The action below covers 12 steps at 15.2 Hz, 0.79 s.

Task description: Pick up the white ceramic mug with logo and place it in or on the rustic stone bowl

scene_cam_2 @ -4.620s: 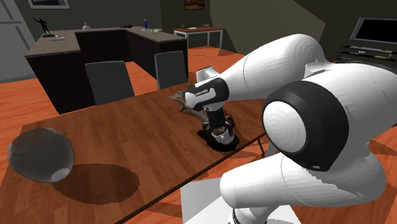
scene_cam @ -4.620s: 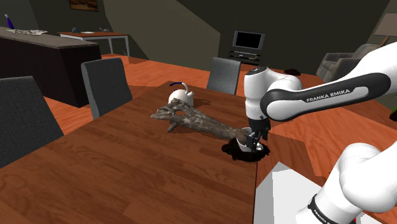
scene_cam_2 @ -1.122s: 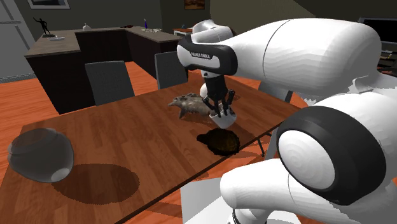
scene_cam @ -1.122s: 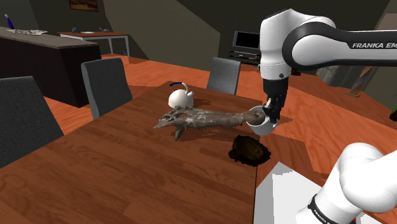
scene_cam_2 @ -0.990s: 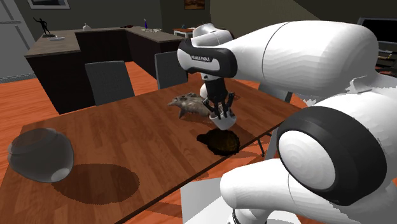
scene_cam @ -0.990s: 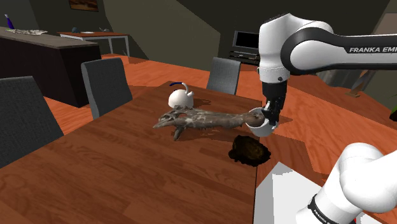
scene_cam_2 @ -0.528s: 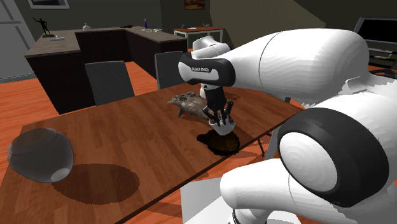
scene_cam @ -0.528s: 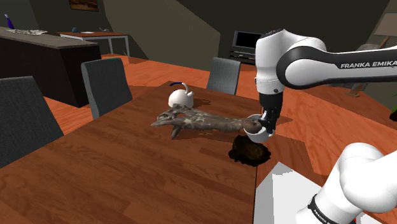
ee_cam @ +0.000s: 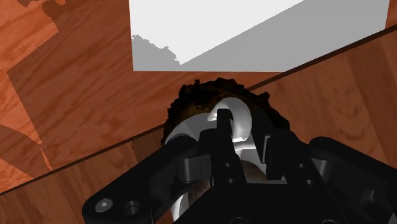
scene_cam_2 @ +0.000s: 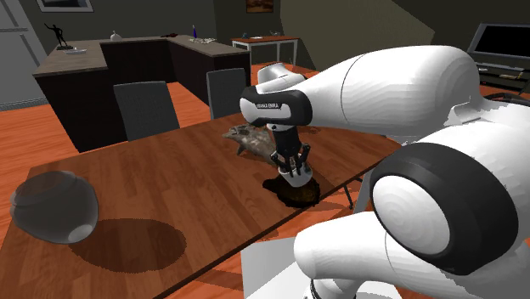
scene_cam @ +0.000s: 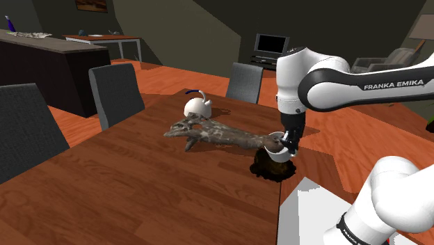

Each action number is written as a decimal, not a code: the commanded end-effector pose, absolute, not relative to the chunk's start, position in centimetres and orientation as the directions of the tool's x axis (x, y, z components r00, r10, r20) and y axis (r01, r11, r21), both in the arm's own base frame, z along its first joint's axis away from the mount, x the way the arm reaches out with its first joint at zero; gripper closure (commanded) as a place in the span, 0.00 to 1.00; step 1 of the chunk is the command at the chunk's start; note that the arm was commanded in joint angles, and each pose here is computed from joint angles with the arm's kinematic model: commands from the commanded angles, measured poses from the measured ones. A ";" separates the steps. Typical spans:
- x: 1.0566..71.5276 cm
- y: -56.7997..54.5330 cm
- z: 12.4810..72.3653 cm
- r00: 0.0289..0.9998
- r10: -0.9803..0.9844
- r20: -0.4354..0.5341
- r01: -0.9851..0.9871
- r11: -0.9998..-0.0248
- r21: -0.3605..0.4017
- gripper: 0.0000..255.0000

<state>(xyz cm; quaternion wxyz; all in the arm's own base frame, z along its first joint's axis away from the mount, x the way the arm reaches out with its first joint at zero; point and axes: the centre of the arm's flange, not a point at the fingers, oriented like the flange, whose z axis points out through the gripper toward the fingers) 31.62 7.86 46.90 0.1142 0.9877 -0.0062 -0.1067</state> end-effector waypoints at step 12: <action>31.7 7.9 46.9 0.978 -0.036 -0.205 0.011 -0.974 0.226 0.00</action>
